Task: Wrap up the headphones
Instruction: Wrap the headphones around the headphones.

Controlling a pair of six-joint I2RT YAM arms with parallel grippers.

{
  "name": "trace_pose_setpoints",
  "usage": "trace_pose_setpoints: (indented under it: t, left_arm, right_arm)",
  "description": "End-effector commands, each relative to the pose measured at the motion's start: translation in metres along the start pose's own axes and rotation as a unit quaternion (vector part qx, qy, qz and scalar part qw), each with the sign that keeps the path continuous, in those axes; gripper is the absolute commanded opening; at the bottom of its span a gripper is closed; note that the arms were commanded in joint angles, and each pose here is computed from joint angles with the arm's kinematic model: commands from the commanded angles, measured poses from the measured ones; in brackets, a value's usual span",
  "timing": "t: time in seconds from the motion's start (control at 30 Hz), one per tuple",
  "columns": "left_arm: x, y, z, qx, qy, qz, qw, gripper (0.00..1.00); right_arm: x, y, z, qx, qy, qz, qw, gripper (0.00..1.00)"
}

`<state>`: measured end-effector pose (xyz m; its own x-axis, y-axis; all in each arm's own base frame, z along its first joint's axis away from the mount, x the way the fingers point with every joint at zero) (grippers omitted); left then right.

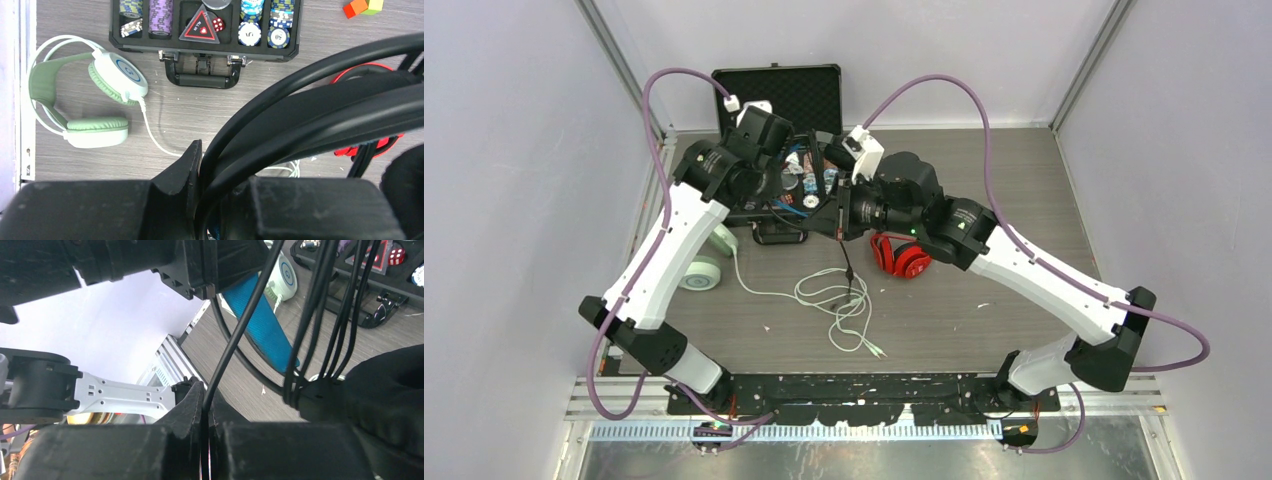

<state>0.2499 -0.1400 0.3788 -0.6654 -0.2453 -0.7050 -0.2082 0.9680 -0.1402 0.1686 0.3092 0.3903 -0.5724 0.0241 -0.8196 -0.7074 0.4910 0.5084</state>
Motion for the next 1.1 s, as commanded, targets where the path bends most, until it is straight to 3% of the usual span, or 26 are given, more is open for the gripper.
trace_pose_setpoints:
  t: [0.0,0.5,0.77,1.07]
  left_arm:
    - [-0.032,-0.007,-0.009,0.03,-0.085,-0.108,0.99,0.0]
    - [-0.043,-0.006,-0.044,0.135,-0.086,-0.19,0.969,0.0]
    - [-0.044,-0.007,-0.051,0.159,-0.087,-0.198,0.963,0.0]
    - [-0.04,-0.011,-0.06,0.229,-0.095,-0.178,0.952,0.0]
  right_arm:
    - [0.003,0.014,-0.008,-0.039,0.019,-0.01,0.999,0.08]
    - [0.043,-0.014,-0.024,-0.014,-0.027,-0.107,0.994,0.1]
    - [0.063,-0.033,-0.016,0.009,-0.027,-0.146,0.989,0.15]
    - [0.083,-0.052,0.003,0.027,-0.04,-0.155,0.987,0.13]
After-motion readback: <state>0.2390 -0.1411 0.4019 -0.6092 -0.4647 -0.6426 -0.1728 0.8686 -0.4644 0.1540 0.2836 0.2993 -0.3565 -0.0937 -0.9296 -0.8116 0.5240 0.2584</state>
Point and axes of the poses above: each gripper's point midway between its finger pads, its own z axis out along the fingers, its own y axis along the line the jaws close on, x = y × z, the point moved 9 cm from there along -z, back along the fingers, and after that the axes turned 9 degrees about -z, right-handed, at the moved point
